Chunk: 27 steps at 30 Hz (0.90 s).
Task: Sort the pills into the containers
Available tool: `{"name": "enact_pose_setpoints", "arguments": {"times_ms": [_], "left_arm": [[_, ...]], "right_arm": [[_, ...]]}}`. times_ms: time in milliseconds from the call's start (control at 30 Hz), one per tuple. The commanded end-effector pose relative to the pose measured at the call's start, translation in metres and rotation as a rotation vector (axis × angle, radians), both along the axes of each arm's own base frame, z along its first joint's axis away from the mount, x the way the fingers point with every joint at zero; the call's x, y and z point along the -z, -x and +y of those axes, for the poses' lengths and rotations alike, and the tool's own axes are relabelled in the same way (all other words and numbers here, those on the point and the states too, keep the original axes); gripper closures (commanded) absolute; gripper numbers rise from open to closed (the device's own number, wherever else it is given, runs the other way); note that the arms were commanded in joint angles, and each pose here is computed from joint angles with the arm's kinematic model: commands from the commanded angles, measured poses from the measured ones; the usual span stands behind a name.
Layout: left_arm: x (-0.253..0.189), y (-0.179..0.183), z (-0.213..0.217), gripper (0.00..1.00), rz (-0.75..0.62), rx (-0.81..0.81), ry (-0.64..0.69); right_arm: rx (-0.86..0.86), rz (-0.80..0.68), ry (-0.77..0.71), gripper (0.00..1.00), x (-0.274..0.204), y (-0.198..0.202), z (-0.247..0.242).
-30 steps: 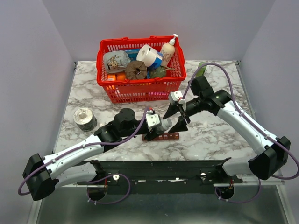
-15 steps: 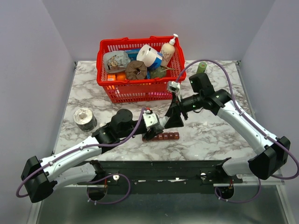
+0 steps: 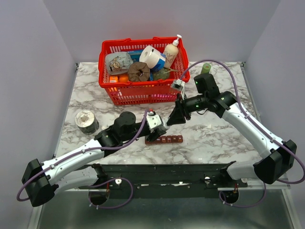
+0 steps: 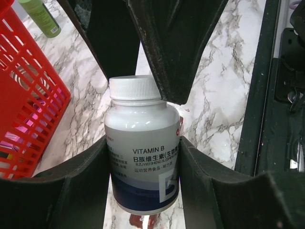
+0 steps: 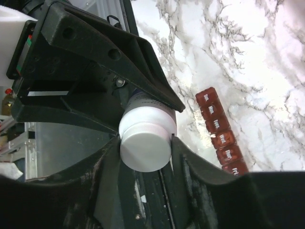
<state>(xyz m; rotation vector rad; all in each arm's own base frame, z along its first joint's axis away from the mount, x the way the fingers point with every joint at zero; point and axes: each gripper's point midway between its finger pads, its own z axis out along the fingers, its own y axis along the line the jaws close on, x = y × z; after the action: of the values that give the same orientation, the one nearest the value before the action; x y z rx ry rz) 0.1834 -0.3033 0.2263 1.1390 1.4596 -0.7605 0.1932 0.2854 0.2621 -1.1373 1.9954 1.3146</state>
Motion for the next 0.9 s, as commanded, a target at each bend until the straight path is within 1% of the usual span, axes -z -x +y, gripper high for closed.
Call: {"name": "enact_pose_setpoints", "arguments": {"times_ms": [0, 67, 133, 167, 233, 300, 333, 367, 400, 433, 467, 567, 667, 867], "left_arm": [[-0.013, -0.007, -0.002, 1.00, -0.021, -0.026, 0.033], [-0.012, -0.007, -0.002, 1.00, -0.021, -0.024, 0.026], [-0.010, -0.005, -0.002, 1.00, -0.020, -0.013, 0.021], [-0.010, -0.003, -0.002, 1.00, -0.028, 0.003, 0.017], [-0.005, 0.006, -0.003, 1.00, -0.022, 0.053, 0.003], [0.001, 0.011, -0.002, 1.00, -0.025, 0.090, -0.019], [0.003, 0.015, -0.003, 1.00, -0.024, 0.110, -0.024], [0.005, 0.018, -0.003, 1.00, -0.019, 0.131, -0.029], [0.008, 0.020, -0.002, 1.00, -0.020, 0.141, -0.041], [0.008, 0.021, -0.001, 1.00, -0.023, 0.144, -0.042], [0.012, 0.023, 0.000, 1.00, -0.012, 0.152, -0.056], [0.013, 0.025, 0.003, 1.00, -0.004, 0.156, -0.067], [0.015, 0.027, 0.006, 1.00, 0.001, 0.150, -0.072], [0.014, 0.029, 0.013, 1.00, -0.013, 0.138, -0.054]], "right_arm": [[0.007, 0.017, -0.009, 0.65, -0.001, -0.002, 0.002], [-0.016, 0.006, -0.014, 0.82, -0.003, -0.001, 0.002], [-0.042, 0.003, -0.013, 0.87, -0.003, 0.003, 0.001], [-0.087, -0.034, -0.029, 0.87, -0.006, 0.006, 0.001], [-0.150, -0.081, -0.047, 0.88, -0.014, 0.012, -0.001], [-0.268, -0.247, -0.099, 0.88, -0.025, 0.015, -0.001], [-0.317, -0.271, -0.104, 0.87, -0.024, 0.023, -0.005], [-0.431, -0.414, -0.171, 0.87, -0.027, 0.027, -0.005], [-0.502, -0.499, -0.196, 0.86, -0.028, 0.032, -0.007], [-0.564, -0.544, -0.207, 0.85, -0.029, 0.041, -0.011], [-0.591, -0.620, -0.226, 0.83, -0.031, 0.035, -0.008], [-0.639, -0.713, -0.221, 0.83, -0.032, 0.023, -0.003], [-0.625, -0.730, -0.197, 0.83, -0.037, 0.011, 0.001], [-0.581, -0.755, -0.165, 0.82, -0.032, 0.007, -0.008]]}}
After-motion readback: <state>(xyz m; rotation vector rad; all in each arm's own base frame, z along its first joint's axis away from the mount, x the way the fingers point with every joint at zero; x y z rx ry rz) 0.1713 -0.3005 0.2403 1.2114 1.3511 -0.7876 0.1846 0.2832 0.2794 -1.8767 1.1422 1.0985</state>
